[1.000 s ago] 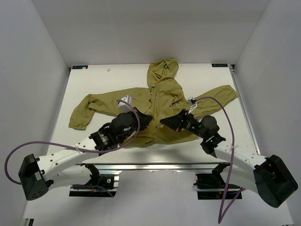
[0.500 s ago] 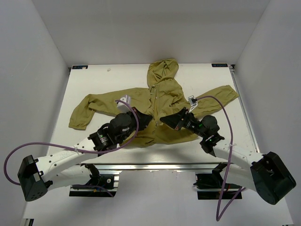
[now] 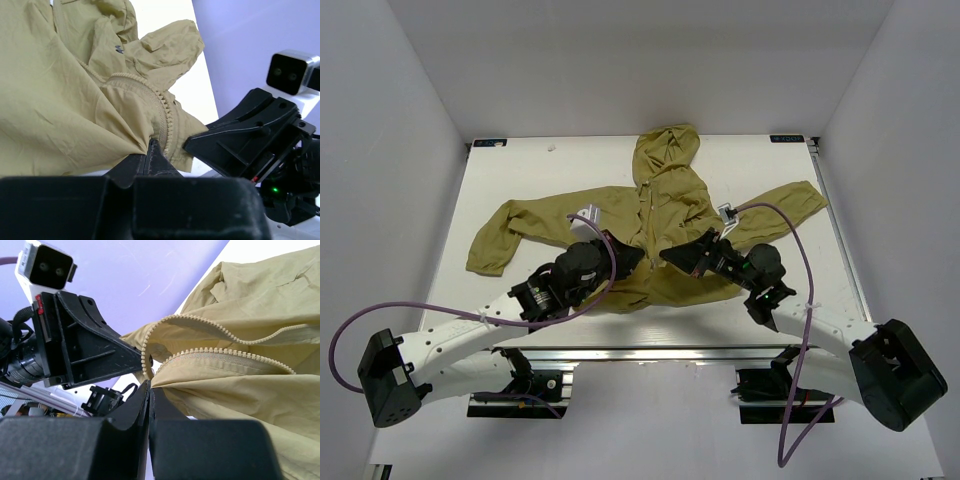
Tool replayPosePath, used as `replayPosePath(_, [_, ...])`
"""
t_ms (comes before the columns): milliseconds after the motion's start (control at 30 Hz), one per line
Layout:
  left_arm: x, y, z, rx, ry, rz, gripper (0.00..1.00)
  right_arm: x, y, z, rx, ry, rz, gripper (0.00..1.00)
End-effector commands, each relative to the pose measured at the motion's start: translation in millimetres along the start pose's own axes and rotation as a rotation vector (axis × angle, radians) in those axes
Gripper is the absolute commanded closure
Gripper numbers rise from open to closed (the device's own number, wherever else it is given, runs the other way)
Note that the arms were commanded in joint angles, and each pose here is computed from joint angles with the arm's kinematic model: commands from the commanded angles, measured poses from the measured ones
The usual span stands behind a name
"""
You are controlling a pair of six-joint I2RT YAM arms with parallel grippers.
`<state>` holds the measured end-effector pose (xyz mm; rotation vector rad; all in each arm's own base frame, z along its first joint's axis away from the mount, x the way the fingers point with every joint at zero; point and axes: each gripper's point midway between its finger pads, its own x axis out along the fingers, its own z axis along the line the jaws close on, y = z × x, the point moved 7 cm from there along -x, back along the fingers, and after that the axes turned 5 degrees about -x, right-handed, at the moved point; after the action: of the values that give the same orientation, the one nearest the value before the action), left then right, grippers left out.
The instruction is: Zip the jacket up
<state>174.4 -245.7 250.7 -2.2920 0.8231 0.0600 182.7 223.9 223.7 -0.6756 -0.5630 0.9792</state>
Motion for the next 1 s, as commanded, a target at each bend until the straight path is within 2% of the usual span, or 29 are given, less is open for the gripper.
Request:
replayPosePath(0, [-2.2, -0.6, -4.0, 0.0, 0.027, 0.005, 1.0, 6.9, -19.5, 13.7, -0.046, -0.07, -0.057, 1.0])
replayPosePath(967, [0.1, 2.3, 4.5, 0.006, -0.021, 0.006, 1.0, 9.6, -18.9, 16.0, -0.029, -0.102, -0.041, 1.0])
